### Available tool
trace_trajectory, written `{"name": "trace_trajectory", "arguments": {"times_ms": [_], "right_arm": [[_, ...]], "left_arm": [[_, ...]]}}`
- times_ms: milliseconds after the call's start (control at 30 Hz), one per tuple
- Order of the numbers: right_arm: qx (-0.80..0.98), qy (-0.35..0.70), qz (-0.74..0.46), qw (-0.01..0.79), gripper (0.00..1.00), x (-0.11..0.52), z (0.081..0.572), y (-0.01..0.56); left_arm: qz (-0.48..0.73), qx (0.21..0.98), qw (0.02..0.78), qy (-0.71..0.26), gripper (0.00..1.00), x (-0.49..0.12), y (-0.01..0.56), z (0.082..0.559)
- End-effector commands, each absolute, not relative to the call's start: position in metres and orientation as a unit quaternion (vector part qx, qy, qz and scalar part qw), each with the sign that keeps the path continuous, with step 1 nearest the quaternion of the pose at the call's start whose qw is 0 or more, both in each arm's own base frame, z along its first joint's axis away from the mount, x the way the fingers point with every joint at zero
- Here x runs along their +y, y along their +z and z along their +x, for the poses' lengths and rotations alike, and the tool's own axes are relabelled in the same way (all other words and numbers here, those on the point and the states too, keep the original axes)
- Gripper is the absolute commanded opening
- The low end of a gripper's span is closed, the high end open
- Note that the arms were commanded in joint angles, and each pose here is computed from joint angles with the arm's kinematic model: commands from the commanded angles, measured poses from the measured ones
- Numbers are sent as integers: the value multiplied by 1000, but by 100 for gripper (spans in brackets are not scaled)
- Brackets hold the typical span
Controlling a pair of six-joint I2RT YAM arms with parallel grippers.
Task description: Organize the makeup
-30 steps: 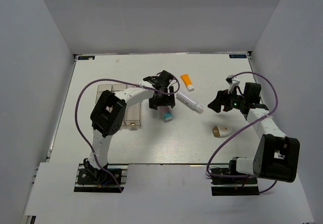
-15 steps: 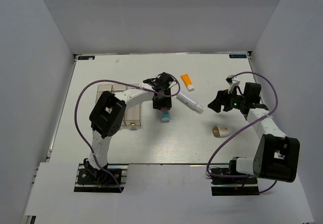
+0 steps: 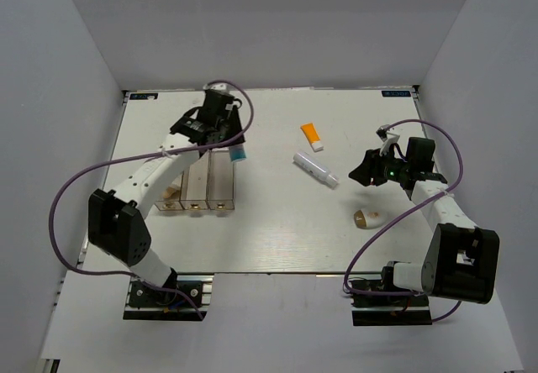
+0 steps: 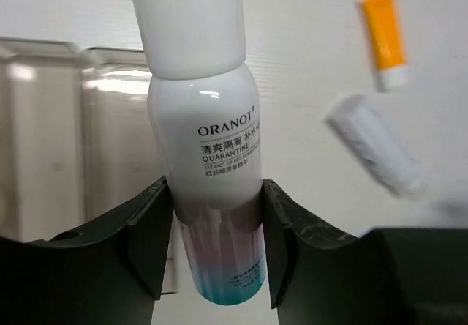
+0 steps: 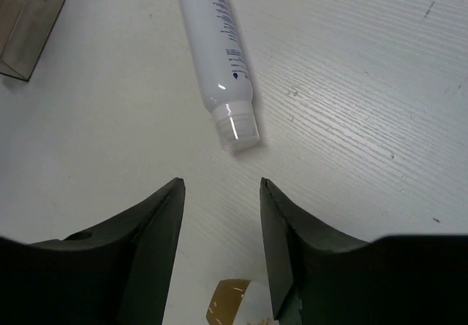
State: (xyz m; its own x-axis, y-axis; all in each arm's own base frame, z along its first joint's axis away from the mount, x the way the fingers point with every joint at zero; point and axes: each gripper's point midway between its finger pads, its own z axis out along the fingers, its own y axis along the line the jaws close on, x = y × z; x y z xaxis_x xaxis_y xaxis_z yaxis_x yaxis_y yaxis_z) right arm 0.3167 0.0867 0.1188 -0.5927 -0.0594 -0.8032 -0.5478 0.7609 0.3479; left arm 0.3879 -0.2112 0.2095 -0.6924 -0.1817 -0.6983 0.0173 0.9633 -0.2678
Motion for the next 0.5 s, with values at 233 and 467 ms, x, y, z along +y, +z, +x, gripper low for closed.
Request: {"name": "trace_trajectory", "arguments": {"times_ms": [233,467], "right_arm": [[827,308,-198,427,23,93,320,132],[827,308,-197,427,24,92,322,133]], "left_arm": [[-88,933,348,23,7,-83,156,363],[-83,937,335,59,9,-55,139,364]]}}
